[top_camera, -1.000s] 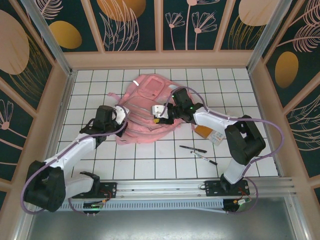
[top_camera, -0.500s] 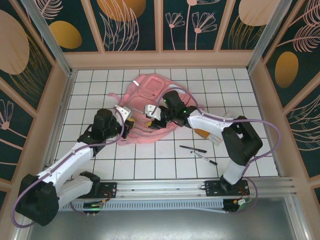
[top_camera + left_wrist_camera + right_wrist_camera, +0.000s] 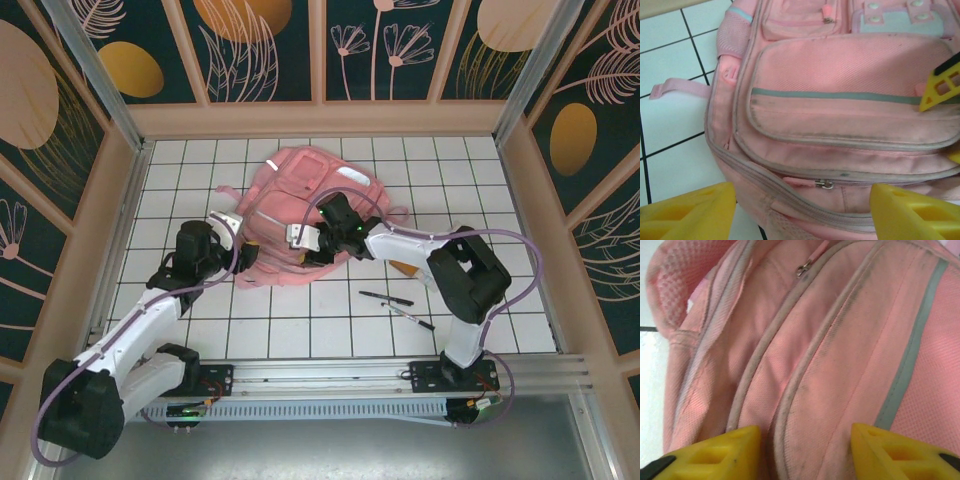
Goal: Pack the student bag
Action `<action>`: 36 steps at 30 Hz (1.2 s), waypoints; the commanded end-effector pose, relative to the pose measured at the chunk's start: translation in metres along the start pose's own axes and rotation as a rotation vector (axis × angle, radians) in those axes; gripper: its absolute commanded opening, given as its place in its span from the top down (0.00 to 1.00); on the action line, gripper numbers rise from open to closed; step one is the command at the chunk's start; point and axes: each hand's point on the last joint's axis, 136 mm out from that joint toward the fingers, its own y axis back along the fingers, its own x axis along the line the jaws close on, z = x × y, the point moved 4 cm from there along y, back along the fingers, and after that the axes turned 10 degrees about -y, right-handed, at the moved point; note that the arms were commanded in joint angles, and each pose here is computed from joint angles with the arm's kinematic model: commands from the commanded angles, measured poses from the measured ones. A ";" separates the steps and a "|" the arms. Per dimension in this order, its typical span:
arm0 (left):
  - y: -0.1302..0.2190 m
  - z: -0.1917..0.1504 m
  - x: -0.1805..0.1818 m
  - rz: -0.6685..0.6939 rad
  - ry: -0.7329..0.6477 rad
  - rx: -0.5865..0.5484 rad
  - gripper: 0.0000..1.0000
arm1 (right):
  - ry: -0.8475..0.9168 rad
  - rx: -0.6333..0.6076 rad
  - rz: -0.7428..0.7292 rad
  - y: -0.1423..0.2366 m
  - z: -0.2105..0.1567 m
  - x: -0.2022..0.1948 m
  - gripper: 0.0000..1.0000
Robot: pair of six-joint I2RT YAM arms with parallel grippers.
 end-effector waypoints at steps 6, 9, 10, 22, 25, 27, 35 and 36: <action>-0.004 0.000 0.002 -0.029 -0.023 0.013 0.31 | 0.063 0.087 -0.038 -0.009 -0.009 0.000 0.47; -0.004 -0.007 0.000 -0.039 -0.060 0.037 0.32 | 0.083 0.134 -0.219 -0.013 -0.013 -0.023 0.56; -0.004 -0.008 0.000 -0.041 -0.072 0.046 0.32 | 0.083 0.136 -0.264 -0.011 -0.013 -0.029 0.61; -0.007 0.024 0.007 -0.063 -0.129 0.042 0.35 | 0.346 -0.107 -0.419 0.069 0.034 -0.024 1.00; -0.012 0.034 0.001 -0.136 -0.142 0.024 0.36 | 0.366 -0.187 -0.449 0.092 0.045 -0.030 1.00; -0.014 0.038 -0.013 -0.250 -0.152 -0.002 0.37 | 0.359 -0.230 -0.453 0.103 0.048 -0.036 1.00; -0.012 0.021 -0.038 -0.352 -0.171 -0.085 0.35 | 0.304 -0.301 -0.396 0.117 0.049 -0.045 1.00; -0.014 0.015 -0.042 -0.364 -0.188 -0.073 0.35 | 0.305 -0.302 -0.383 0.115 0.048 -0.043 1.00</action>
